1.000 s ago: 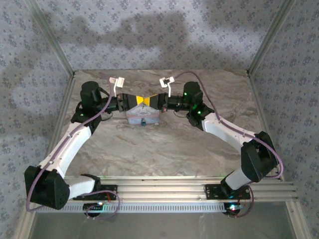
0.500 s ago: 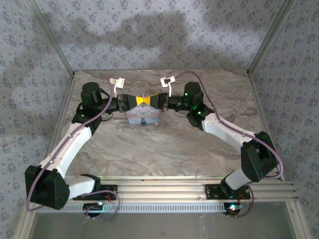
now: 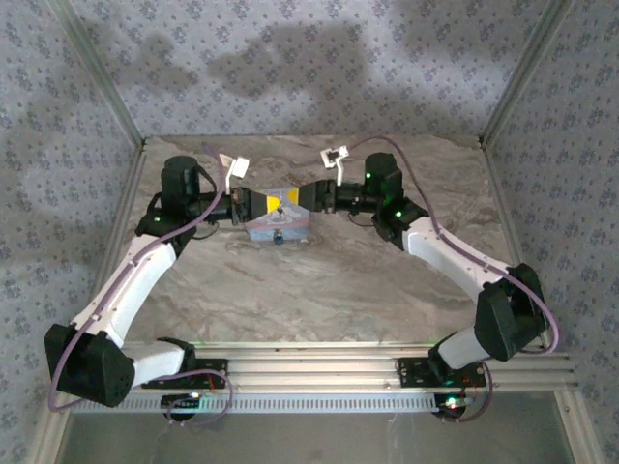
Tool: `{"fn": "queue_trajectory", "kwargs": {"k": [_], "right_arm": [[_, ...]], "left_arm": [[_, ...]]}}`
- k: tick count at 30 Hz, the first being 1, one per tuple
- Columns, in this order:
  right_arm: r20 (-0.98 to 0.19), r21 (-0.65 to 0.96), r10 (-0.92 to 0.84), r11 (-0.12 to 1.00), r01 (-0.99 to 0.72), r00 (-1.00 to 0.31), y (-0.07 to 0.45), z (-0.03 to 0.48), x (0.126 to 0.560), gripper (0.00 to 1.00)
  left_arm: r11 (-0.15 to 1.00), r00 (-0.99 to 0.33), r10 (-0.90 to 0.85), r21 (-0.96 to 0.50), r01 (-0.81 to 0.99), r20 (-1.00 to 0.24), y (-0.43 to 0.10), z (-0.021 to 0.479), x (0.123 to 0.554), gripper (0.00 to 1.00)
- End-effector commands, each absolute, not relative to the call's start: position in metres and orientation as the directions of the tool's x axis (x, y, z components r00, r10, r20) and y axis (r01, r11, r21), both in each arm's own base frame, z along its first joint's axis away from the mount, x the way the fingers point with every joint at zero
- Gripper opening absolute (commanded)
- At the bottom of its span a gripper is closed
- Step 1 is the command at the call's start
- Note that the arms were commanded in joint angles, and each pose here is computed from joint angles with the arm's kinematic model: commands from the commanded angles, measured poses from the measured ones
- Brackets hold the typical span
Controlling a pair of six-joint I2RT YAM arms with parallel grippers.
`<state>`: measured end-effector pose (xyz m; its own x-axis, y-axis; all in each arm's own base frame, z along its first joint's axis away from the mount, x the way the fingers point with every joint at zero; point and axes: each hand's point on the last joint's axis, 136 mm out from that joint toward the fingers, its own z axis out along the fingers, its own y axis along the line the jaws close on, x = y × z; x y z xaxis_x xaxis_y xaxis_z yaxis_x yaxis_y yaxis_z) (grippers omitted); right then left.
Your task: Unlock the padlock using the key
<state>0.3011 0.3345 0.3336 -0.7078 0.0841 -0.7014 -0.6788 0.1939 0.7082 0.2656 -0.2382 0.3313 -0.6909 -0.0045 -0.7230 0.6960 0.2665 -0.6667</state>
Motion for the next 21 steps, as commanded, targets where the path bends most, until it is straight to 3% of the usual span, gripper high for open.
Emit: {"fn": "queue_trajectory", "kwargs": {"k": [1,11,21], "right_arm": [[-0.756,0.645,0.017,0.186,-0.741,-0.654,0.325,0.362,0.287,0.54],[-0.744,0.655,-0.121,0.065,-0.753,-0.657,0.35,0.365,0.264,0.53],[-0.723,0.669,-0.144,0.1,-0.737,-0.676,0.359,0.35,0.27,0.54]], "left_arm": [[0.208,-0.653,0.092,-0.627,0.751,-0.751,-0.24,0.337,0.247,0.0],[0.144,-0.665,0.171,-0.649,0.747,-0.727,-0.242,0.336,0.236,0.0],[0.134,-0.657,0.184,-0.644,0.754,-0.731,-0.242,0.336,0.234,0.0]]}}
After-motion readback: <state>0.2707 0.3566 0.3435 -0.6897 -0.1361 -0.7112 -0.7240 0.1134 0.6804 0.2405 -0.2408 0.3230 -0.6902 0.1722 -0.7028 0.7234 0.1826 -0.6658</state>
